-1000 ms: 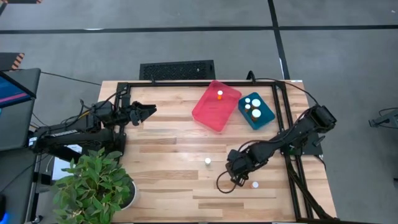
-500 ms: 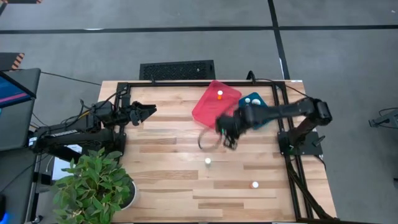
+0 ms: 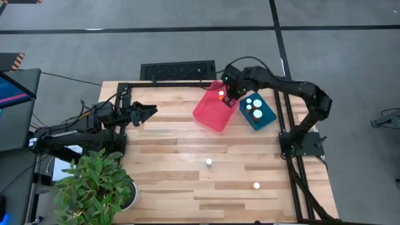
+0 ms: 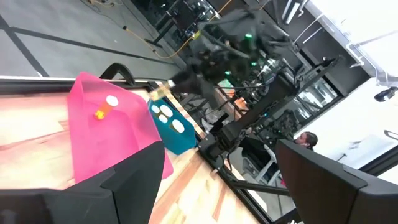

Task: Pick and place medicine bottles into bin by pill shape (circle, oval)
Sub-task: Put the yellow tablet bottle into the red bin

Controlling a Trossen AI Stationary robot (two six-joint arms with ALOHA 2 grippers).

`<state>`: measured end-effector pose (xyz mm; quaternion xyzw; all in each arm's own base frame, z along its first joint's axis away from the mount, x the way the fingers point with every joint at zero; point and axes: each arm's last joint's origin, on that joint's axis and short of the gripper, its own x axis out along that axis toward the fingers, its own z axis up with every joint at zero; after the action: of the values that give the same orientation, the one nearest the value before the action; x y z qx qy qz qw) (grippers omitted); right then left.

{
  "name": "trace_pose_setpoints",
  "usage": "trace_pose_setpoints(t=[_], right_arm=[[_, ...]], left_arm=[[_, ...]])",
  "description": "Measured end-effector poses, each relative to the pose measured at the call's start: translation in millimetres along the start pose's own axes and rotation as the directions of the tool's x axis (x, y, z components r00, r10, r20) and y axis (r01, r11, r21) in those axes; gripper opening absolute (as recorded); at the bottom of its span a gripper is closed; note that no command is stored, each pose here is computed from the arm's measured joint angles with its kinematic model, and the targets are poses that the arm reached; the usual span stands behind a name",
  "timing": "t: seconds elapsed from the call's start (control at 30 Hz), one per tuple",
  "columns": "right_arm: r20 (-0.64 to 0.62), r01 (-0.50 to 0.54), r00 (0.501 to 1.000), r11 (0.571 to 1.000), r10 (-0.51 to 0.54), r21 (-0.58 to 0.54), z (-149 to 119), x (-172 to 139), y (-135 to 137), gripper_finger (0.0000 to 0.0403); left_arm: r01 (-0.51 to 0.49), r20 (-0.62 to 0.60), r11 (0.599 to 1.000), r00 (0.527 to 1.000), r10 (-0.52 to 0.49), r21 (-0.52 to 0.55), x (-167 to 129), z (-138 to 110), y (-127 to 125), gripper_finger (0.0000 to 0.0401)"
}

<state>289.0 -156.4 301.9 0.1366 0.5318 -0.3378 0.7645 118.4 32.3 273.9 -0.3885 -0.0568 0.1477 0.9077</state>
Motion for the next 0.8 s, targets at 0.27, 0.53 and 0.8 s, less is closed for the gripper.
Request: trace_pose_setpoints(t=[0.27,0.53,0.8], right_arm=[[-0.123,0.028,0.992,0.999,-0.032,-0.034,7.2,51.8,2.3,0.0113],[-0.183,0.037,0.982,0.998,-0.045,-0.044,10.6,93.8,10.1,0.0113],[-0.208,0.04,0.977,0.998,-0.048,-0.043,10.8,116.8,15.6,0.0113]], left_arm=[[-0.001,0.0,1.0,1.0,0.001,0.0,0.0,0.0,0.1,0.03],[0.0,0.0,1.0,1.0,0.0,-0.001,0.0,0.0,0.0,0.03],[0.0,0.0,1.0,1.0,0.0,-0.002,0.0,0.0,0.0,0.03]])
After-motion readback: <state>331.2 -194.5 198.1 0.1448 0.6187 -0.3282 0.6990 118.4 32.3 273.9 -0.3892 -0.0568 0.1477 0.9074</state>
